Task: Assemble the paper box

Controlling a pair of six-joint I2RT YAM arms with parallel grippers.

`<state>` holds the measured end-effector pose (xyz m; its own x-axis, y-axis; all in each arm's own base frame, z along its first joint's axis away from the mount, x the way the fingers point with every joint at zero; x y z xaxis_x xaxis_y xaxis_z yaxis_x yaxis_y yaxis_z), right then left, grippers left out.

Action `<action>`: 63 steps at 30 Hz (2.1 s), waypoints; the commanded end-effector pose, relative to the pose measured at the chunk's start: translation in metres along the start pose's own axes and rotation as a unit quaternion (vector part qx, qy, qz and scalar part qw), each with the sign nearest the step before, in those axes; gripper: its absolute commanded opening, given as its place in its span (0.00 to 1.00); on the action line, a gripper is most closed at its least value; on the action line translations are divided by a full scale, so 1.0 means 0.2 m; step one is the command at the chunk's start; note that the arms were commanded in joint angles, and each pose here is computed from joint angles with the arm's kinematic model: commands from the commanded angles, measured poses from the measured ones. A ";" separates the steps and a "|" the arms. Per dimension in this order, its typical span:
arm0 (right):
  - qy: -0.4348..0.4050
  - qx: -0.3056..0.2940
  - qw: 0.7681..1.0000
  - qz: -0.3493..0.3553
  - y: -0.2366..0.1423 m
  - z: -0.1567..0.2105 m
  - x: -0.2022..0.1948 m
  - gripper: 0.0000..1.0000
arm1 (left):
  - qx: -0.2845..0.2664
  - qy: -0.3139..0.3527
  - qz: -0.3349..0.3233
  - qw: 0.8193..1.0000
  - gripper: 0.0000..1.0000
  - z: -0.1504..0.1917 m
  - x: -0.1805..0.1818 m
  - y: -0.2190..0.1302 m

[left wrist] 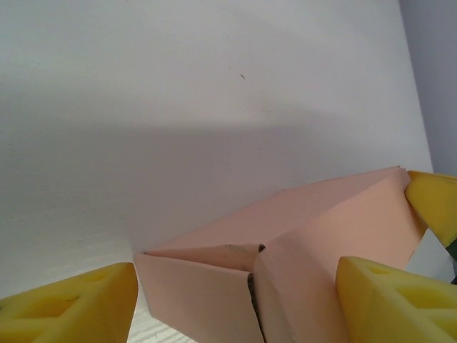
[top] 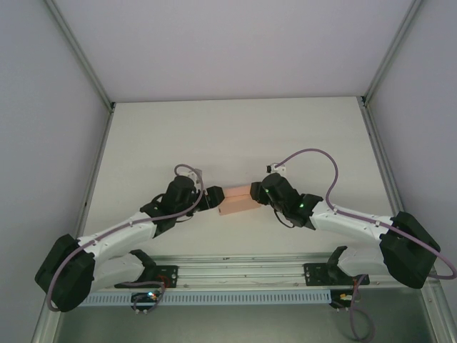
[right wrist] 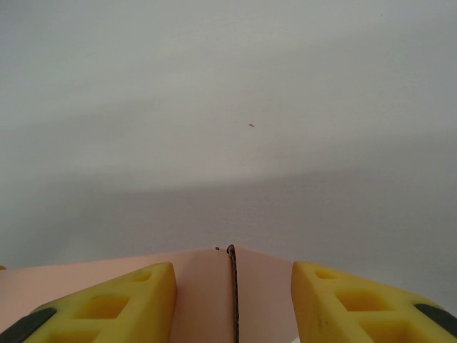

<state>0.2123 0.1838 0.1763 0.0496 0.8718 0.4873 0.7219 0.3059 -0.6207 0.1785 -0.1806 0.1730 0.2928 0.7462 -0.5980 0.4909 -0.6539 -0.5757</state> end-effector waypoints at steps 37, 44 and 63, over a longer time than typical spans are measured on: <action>-0.048 0.055 0.997 0.021 0.01 0.06 0.02 0.47 | 0.120 0.098 -0.048 0.987 0.34 -0.08 -0.30 0.01; -0.049 0.067 0.996 0.009 0.02 0.08 0.04 0.46 | 0.141 0.096 -0.034 0.985 0.24 -0.09 -0.33 0.11; -0.077 0.006 0.996 0.042 -0.13 -0.12 0.00 0.56 | 0.131 0.115 -0.072 0.982 0.31 -0.13 -0.30 0.04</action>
<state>0.2107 0.1743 0.2069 -0.0131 0.9269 0.3752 0.7242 0.2675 -0.6356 0.1867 -0.2278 0.2118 0.4031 0.8328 -0.3795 0.3279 -0.5186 -0.7896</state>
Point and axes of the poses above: each hand's point on the last joint's axis, 136 mm out from that joint toward the fingers, its own y axis out along the fingers, its own x axis along the line the jaws close on, z = x × y, the point moved 10 cm from there along -y, back along the fingers, and after that the axes turned 9 degrees about y, right-handed, at the moved point
